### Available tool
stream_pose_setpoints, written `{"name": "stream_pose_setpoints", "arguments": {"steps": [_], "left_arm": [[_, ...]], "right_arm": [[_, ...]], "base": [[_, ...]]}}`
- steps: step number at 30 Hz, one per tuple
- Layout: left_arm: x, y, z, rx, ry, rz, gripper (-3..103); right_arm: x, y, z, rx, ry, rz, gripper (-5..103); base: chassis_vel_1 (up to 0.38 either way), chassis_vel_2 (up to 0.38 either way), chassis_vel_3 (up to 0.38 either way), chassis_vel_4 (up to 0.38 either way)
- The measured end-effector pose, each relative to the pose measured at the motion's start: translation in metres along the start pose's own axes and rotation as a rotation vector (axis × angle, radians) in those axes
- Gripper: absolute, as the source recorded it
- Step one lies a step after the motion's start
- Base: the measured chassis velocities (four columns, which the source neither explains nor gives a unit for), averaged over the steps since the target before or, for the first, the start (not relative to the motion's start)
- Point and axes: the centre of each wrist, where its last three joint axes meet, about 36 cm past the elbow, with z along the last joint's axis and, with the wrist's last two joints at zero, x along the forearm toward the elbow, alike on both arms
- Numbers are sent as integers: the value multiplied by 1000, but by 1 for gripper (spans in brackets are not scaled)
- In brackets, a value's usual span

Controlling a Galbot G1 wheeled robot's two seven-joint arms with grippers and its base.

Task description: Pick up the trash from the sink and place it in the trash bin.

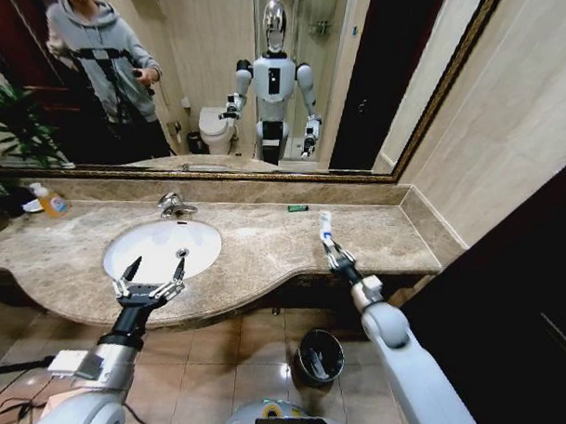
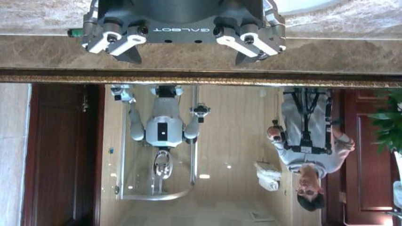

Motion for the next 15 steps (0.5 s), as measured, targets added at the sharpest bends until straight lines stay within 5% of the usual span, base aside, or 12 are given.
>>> {"name": "stream_pose_setpoints", "arguments": {"steps": [8, 15], "left_arm": [[0, 0, 0, 0, 0, 0, 100], [0, 0, 0, 0, 0, 0, 100]], "right_arm": [[103, 36, 43, -17, 96, 27, 25], [144, 72, 81, -13, 180, -3, 25]], "base": [[0, 0, 0, 0], [0, 0, 0, 0]]}}
